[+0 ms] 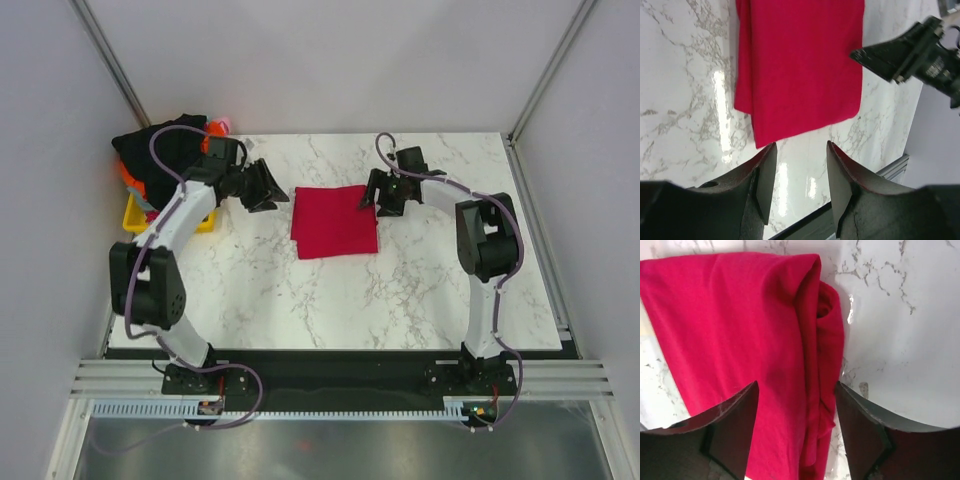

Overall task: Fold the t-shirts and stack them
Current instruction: Neatly place the folded tshirt to the corner

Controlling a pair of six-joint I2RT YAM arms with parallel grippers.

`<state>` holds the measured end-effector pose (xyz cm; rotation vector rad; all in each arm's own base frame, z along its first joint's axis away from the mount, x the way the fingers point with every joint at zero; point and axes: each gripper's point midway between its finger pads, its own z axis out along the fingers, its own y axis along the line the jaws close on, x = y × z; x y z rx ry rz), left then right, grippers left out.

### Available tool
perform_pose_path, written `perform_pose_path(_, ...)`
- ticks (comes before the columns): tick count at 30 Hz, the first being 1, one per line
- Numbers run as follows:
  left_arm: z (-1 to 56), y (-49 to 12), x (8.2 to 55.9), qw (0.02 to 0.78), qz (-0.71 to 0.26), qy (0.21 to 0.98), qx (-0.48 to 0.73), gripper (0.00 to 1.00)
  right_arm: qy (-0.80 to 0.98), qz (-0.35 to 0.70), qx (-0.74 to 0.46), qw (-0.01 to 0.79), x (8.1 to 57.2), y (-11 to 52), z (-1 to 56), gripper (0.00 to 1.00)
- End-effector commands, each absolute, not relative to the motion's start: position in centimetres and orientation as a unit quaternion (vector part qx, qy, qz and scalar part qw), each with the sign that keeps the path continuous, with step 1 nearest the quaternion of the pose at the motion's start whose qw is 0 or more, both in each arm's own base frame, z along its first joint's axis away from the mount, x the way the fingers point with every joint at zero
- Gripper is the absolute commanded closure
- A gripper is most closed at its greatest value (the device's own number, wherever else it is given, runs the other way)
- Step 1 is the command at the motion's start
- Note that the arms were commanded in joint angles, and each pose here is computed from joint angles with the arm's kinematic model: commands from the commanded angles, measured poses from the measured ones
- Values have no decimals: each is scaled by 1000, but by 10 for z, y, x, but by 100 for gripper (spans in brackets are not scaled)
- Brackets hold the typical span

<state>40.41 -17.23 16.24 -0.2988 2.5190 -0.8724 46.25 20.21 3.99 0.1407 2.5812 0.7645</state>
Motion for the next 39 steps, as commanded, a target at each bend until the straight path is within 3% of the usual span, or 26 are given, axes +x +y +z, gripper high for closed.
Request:
perform_pose_path(1,199,-161,375,296,-313,900,-62,48,935,275,34,220,466,210,25,32)
perform_pose_path(3,200,-150,346,313,-295,901,-54,48,937,268,39,219,468,208,19,48)
perform_pose_path(4,186,-145,330,300,-286,908,-57,48,939,258,43,222,470,205,16,62)
perform_pose_path(6,196,-138,309,320,-281,903,-52,48,941,249,48,222,478,200,8,76)
perform_pose_path(7,195,-135,300,324,-280,902,-50,48,943,245,50,222,481,197,6,97)
perform_pose_path(8,180,-133,287,308,-275,909,-55,48,943,228,56,236,493,189,10,100)
perform_pose_path(14,179,-128,242,319,-285,903,-41,48,953,95,53,285,533,101,24,100)
perform_pose_path(18,170,-111,236,337,-244,908,-45,48,952,7,55,302,554,24,35,100)
perform_pose_path(25,175,-115,235,350,-258,900,-38,47,918,-123,88,366,611,-93,67,100)
perform_pose_path(32,173,-113,237,351,-251,901,-45,48,877,-268,40,397,644,-154,88,100)
perform_pose_path(39,165,-112,239,339,-245,907,-52,48,841,-291,63,451,658,-199,97,100)
